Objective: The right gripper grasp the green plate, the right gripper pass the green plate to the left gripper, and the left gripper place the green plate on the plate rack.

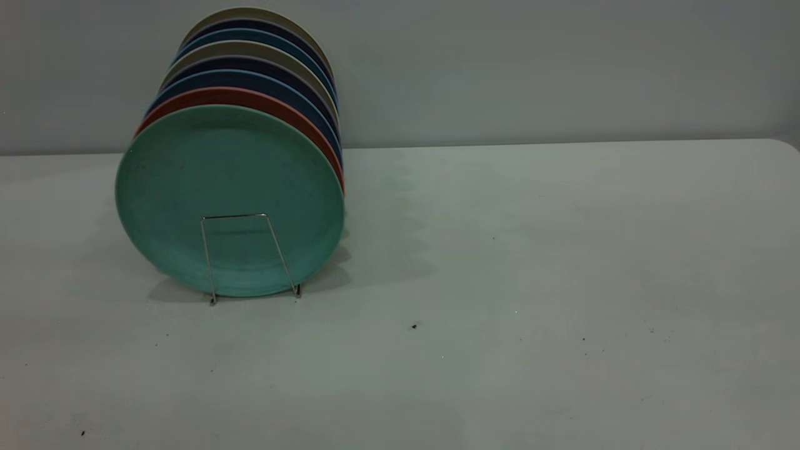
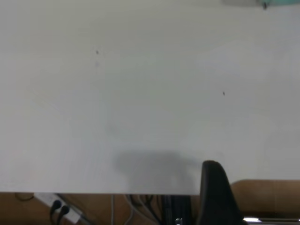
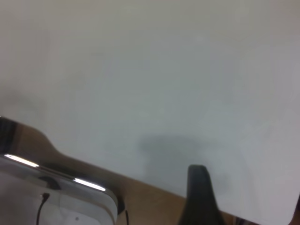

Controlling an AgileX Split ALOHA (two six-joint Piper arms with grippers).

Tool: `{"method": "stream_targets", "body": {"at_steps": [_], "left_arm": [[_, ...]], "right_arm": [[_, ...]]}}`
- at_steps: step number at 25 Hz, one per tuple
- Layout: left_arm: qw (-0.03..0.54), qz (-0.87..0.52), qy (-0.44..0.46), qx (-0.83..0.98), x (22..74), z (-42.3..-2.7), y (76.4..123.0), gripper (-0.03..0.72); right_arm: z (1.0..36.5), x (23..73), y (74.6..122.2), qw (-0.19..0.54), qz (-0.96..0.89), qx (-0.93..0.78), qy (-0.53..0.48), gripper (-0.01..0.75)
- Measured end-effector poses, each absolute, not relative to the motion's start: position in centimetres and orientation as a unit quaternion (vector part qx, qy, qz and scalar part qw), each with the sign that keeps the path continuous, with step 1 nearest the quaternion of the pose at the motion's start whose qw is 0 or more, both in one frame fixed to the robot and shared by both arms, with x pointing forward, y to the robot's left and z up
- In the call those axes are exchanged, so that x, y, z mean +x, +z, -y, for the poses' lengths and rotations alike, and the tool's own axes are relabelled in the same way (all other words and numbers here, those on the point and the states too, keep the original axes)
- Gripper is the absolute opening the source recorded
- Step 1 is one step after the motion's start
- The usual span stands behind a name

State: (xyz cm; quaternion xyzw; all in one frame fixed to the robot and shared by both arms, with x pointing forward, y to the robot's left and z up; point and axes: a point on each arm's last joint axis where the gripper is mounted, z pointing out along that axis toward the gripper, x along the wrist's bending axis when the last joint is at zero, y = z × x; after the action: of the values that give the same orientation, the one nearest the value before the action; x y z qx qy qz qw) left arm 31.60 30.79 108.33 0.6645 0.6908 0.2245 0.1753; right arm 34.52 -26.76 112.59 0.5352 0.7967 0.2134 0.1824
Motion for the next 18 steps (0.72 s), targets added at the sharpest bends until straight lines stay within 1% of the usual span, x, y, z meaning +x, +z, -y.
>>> {"method": "stream_targets", "body": {"at_steps": [5, 11, 15, 18], "left_arm": [[0.211, -0.682, 0.233, 0.661, 27.7, -30.5, 106.2, 0.461], [0.235, -0.639, 0.264, 0.683, 24.7, -30.4, 104.6, 0.461], [0.252, -0.631, 0.27, 0.682, 24.0, -30.2, 103.8, 0.461], [0.254, -0.63, 0.271, 0.682, 23.9, -30.2, 103.3, 0.461]], "right_arm": [[27.7, 30.6, 109.4, 0.183, -0.794, 0.529, 0.236, 0.546], [28.4, 27.8, 104.3, 0.193, -0.795, 0.516, 0.253, 0.546], [28.8, 26.4, 104.1, 0.23, -0.777, 0.503, 0.299, 0.546], [29.0, 25.5, 104.3, 0.252, -0.764, 0.494, 0.33, 0.546]]}}
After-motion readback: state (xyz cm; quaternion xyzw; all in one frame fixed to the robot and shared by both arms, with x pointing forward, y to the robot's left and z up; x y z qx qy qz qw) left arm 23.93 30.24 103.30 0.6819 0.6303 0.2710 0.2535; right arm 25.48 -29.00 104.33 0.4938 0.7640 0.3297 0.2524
